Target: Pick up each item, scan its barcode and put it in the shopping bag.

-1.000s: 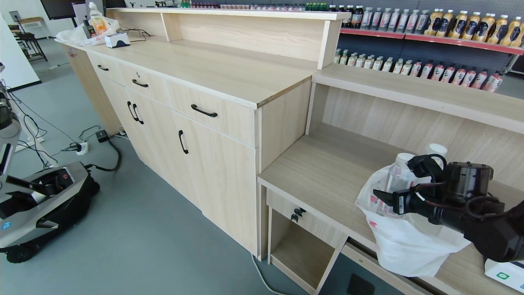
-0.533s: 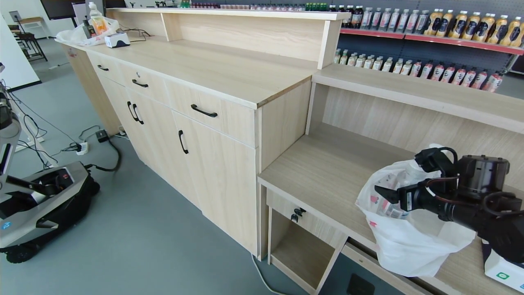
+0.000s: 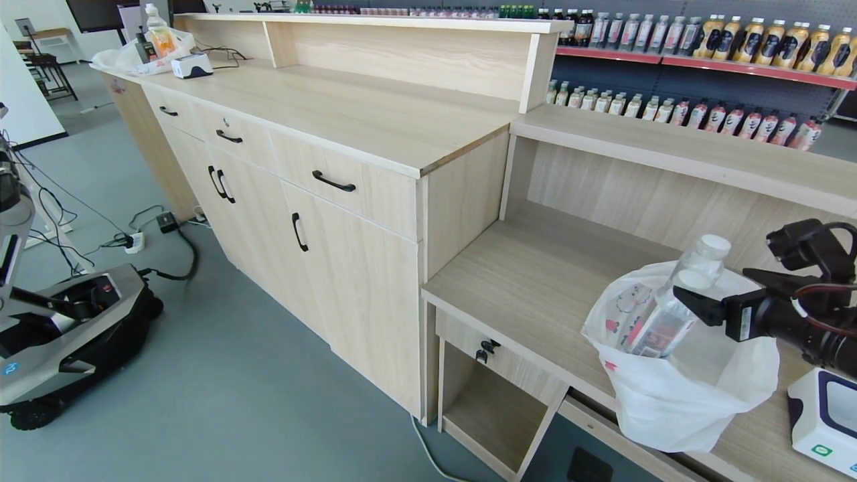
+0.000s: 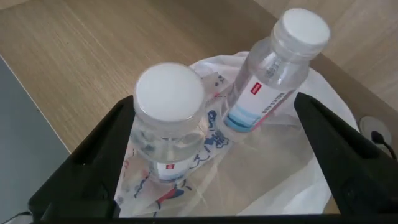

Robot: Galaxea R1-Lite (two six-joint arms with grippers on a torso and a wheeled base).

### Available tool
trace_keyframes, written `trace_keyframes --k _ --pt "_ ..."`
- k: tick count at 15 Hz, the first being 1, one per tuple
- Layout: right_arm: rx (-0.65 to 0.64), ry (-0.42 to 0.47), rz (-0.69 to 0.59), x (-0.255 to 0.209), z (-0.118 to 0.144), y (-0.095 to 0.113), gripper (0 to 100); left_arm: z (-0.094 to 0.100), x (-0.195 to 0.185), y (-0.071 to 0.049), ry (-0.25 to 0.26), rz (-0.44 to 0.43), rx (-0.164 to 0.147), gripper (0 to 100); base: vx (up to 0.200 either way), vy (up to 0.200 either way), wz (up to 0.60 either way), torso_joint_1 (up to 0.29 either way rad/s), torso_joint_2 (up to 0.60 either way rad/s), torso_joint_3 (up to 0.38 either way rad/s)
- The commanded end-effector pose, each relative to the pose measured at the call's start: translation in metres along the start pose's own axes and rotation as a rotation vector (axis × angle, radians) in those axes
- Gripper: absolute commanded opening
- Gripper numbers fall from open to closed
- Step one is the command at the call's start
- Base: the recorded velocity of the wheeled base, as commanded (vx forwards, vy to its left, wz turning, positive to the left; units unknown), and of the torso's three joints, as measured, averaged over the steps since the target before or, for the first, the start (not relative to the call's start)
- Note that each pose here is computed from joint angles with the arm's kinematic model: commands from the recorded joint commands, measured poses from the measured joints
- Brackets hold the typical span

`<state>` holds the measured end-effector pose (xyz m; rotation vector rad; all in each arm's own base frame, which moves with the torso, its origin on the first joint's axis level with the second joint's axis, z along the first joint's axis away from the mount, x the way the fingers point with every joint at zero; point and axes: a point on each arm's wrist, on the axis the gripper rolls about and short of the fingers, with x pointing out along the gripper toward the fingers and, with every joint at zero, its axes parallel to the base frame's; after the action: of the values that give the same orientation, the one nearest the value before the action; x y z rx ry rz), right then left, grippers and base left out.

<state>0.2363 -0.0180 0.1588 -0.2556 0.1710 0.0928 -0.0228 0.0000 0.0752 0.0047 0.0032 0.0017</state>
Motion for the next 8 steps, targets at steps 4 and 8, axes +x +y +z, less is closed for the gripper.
trace_keyframes --k 4,8 --pt "-0.032 -0.016 -0.208 -0.032 0.009 -0.033 100 0.0 0.0 0.0 0.0 0.0 0.0 100 0.0 0.0 -0.3 0.0 0.0 0.001" --pt "-0.01 0.025 -0.412 -0.045 0.004 -0.068 100 0.0 0.0 0.0 0.0 0.001 0.0 100 0.0 0.0 -0.6 0.002 0.0 0.005"
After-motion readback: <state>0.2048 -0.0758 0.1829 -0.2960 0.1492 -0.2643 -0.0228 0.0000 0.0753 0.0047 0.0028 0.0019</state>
